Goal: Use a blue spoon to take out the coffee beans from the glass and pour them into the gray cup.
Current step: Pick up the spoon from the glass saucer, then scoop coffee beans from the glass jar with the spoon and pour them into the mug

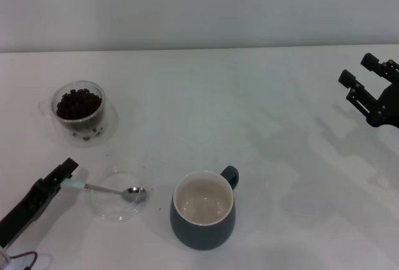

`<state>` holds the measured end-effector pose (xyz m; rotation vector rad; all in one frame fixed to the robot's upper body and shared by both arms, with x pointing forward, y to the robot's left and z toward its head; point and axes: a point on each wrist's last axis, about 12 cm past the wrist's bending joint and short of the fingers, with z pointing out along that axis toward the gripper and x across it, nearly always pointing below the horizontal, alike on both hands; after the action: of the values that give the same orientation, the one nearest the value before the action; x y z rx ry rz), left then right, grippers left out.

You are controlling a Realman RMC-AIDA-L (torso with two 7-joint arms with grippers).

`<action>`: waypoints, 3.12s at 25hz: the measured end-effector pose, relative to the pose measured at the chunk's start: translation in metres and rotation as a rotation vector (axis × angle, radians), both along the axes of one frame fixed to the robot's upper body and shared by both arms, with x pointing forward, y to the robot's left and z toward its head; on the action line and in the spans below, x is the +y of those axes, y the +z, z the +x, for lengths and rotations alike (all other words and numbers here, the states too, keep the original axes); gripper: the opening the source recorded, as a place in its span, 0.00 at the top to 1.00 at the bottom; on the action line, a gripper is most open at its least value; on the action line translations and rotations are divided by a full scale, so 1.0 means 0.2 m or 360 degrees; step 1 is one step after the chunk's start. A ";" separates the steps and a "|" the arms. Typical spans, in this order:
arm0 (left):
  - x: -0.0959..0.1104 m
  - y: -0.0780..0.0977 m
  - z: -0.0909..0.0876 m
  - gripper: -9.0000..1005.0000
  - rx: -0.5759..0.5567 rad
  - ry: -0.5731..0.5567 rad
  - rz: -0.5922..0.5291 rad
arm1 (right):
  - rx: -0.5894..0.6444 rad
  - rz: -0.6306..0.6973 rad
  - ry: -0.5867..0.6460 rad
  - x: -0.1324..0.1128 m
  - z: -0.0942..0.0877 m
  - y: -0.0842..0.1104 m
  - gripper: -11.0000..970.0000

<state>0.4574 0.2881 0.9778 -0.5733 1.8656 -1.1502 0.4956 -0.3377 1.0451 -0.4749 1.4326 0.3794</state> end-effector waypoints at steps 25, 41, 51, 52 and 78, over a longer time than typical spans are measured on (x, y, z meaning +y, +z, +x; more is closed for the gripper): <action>0.00 -0.01 -0.01 0.85 -0.0001 0.0031 0.0006 | 0.0007 -0.0006 -0.0013 -0.01 -0.01 0.00 0.44; 0.13 0.10 -0.03 0.85 -0.0301 0.0084 0.0072 | -0.0007 -0.0023 -0.0026 -0.01 -0.02 -0.01 0.44; 0.25 0.29 0.06 0.86 -0.0596 0.0003 0.0117 | -0.0010 -0.0027 -0.0025 0.00 -0.01 -0.01 0.44; 0.25 0.29 0.06 0.86 -0.0596 0.0003 0.0117 | -0.0010 -0.0027 -0.0025 0.00 -0.01 -0.01 0.44; 0.59 0.73 0.60 0.86 -0.0477 -0.0183 0.0491 | -0.0103 0.0003 -0.0009 0.06 -0.02 0.00 0.44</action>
<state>0.5765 0.4060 1.1241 -0.1139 1.7827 -0.9359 0.4919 -0.3249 1.0452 -0.4772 1.3705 0.3576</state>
